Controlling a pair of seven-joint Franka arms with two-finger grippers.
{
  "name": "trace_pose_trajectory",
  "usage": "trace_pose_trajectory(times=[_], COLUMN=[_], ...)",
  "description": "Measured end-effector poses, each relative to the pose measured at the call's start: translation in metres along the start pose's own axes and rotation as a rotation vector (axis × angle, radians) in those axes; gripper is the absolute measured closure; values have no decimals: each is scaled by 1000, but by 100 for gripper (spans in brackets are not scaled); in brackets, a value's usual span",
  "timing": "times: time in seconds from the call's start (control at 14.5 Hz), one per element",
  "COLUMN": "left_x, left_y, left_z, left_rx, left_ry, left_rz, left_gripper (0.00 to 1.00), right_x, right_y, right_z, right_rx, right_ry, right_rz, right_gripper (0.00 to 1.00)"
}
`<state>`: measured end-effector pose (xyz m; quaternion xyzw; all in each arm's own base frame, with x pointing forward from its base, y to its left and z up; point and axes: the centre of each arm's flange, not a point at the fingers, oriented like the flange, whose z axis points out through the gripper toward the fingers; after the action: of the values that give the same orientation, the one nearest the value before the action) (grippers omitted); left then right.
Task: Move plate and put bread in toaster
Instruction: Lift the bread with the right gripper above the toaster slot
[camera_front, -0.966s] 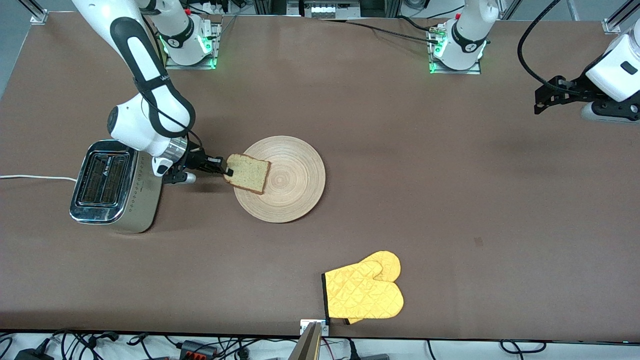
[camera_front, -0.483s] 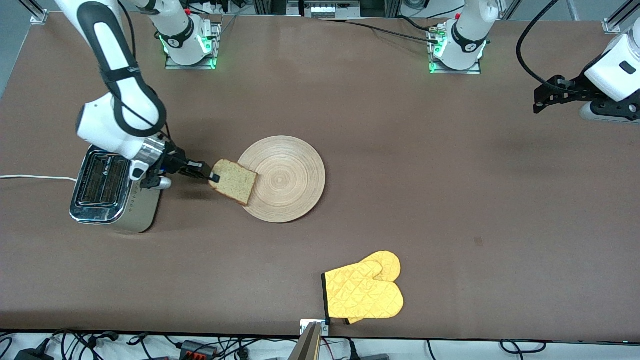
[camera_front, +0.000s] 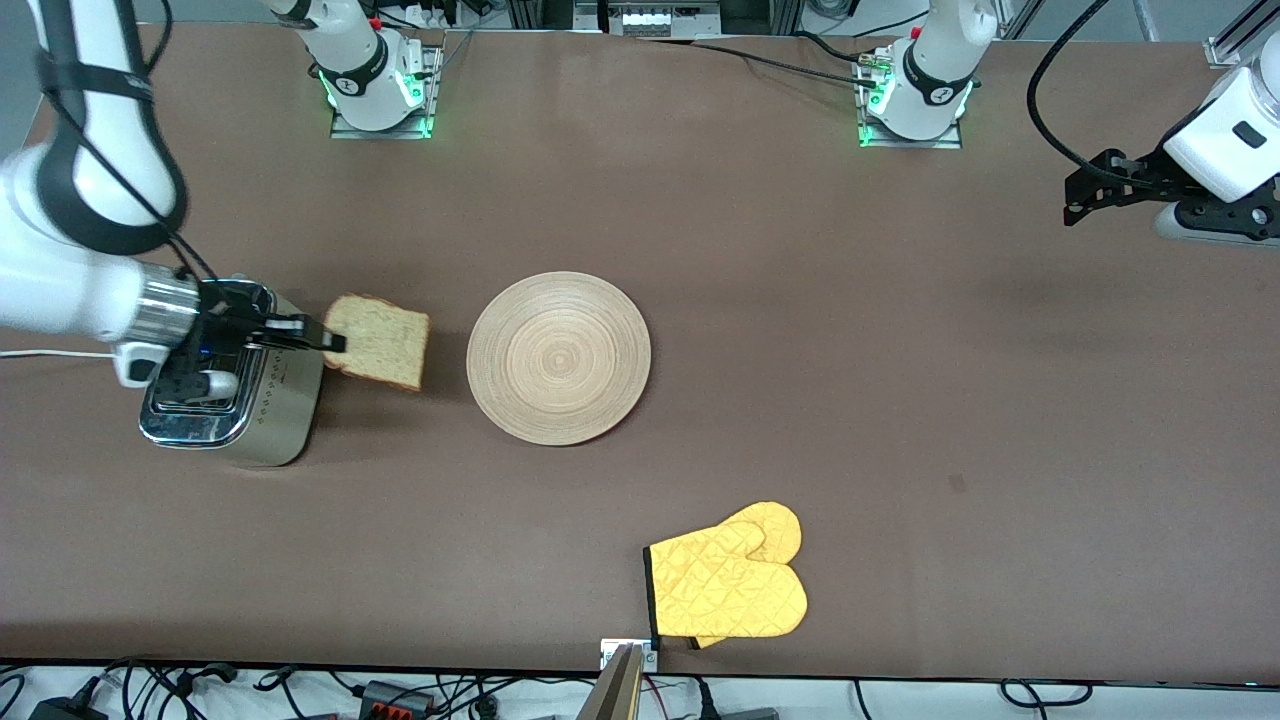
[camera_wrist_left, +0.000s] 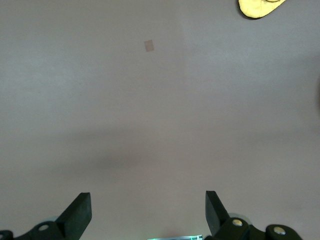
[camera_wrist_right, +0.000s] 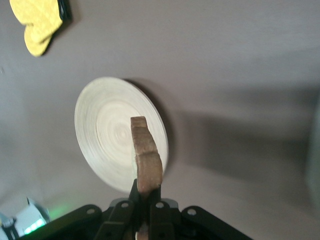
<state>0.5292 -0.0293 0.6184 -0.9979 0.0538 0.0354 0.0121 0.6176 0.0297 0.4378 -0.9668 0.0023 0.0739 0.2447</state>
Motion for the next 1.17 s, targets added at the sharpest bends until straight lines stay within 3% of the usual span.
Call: trace_pose_trajectory(times=[0.14, 0.41, 0.55, 0.76, 1.17], left_x=[0, 6, 11, 23, 44], left_y=[1, 1, 1, 1, -1], left_z=[0, 3, 6, 13, 27], left_rx=[0, 1, 2, 3, 19], left_ry=[0, 13, 27, 52, 97], left_rz=[2, 2, 2, 3, 5], left_gripper=[0, 0, 0, 0, 0], right_x=[-7, -21, -19, -4, 39], right_y=[10, 32, 36, 36, 49], right_z=[-43, -101, -114, -124, -93], right_rx=[-99, -426, -519, -582, -610], right_ry=[-65, -158, -182, -190, -188], right_rz=[-16, 2, 21, 37, 31], right_gripper=[92, 92, 92, 92, 92])
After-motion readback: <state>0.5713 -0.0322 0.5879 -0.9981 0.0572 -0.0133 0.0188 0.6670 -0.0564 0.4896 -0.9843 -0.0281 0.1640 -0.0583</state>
